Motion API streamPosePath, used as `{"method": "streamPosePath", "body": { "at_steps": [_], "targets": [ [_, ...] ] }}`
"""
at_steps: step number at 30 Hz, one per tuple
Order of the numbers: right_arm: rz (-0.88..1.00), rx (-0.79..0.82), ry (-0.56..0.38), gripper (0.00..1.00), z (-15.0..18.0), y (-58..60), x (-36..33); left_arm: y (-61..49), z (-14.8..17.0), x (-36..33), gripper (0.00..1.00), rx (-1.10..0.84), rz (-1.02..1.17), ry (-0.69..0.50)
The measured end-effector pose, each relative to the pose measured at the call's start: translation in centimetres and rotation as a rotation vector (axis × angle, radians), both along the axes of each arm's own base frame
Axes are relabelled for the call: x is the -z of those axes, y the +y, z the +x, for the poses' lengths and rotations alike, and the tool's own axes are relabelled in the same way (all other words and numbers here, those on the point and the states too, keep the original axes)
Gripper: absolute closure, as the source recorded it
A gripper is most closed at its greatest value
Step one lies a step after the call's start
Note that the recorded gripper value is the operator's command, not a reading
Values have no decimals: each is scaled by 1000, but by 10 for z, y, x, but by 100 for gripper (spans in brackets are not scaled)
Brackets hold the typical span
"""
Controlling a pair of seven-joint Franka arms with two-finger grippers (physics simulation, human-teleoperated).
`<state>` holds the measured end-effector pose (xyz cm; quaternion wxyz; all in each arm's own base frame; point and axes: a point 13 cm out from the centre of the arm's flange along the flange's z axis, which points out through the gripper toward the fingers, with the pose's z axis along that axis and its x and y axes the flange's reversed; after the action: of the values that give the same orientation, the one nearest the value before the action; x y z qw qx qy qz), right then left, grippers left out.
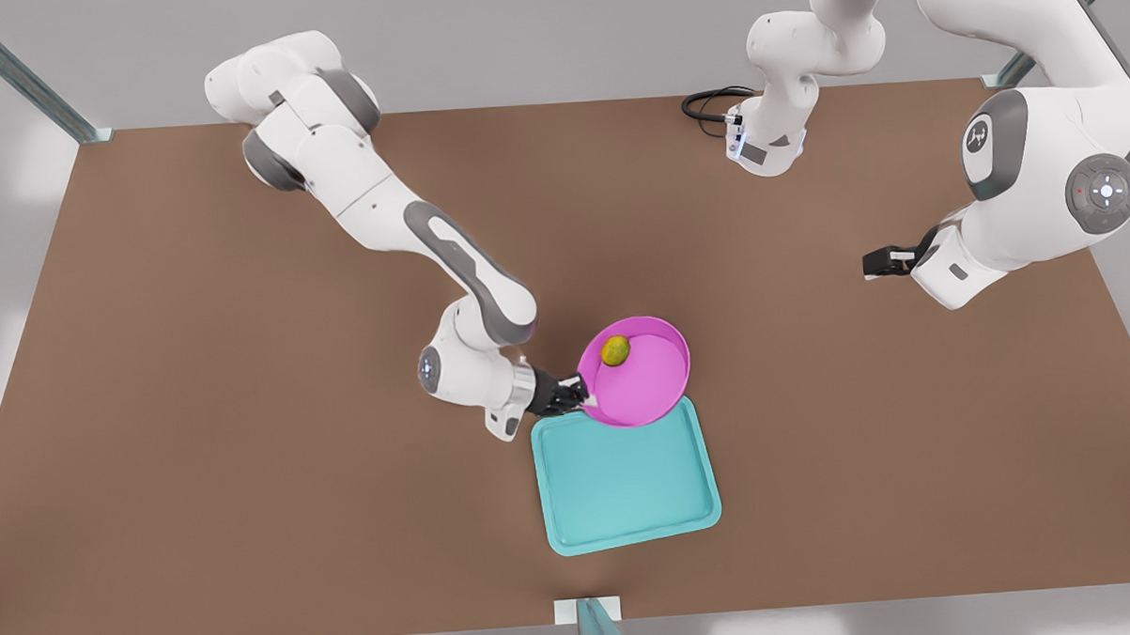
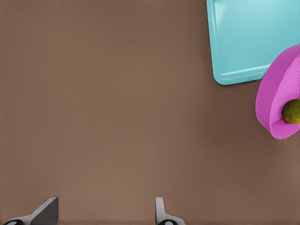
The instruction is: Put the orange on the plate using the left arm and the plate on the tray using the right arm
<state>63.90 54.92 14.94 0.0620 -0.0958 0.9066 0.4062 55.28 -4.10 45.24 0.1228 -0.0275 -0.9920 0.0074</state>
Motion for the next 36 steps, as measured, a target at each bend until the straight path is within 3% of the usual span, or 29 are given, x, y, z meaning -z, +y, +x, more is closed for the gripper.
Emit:
{"method": "streamPosePath", "body": {
  "at_steps": [6, 12, 13, 23, 27, 29, 31, 33, 36],
  "targets": [
    [11, 36, -68, 79, 76, -28, 16, 0, 1, 5, 0, -1, 0, 10],
    [-6, 13, -73, 78, 88, -40, 34, 12, 6, 17, 0, -25, 1, 26],
    [-7, 8, -71, 0, 87, -39, 34, 12, 6, 17, 0, -24, 0, 26],
    [-11, -7, -56, 0, 82, -38, 37, 12, 8, 19, 0, -21, -1, 25],
    [-91, -28, -101, 0, 99, -69, 20, 13, 9, 20, 0, -21, 1, 25],
    [-245, -107, -154, 0, 116, -129, -43, 13, 10, 19, 0, -21, 3, 22],
    [-438, -164, -136, 0, 117, -218, -108, 13, 12, 16, 0, -20, 4, 16],
    [-596, -227, -130, 0, 91, -274, -195, 13, 21, 14, 0, -21, 7, 7],
    [-751, -302, -133, 0, 16, -316, -328, 9, 33, 9, 0, -17, 11, 1]
  ]
}}
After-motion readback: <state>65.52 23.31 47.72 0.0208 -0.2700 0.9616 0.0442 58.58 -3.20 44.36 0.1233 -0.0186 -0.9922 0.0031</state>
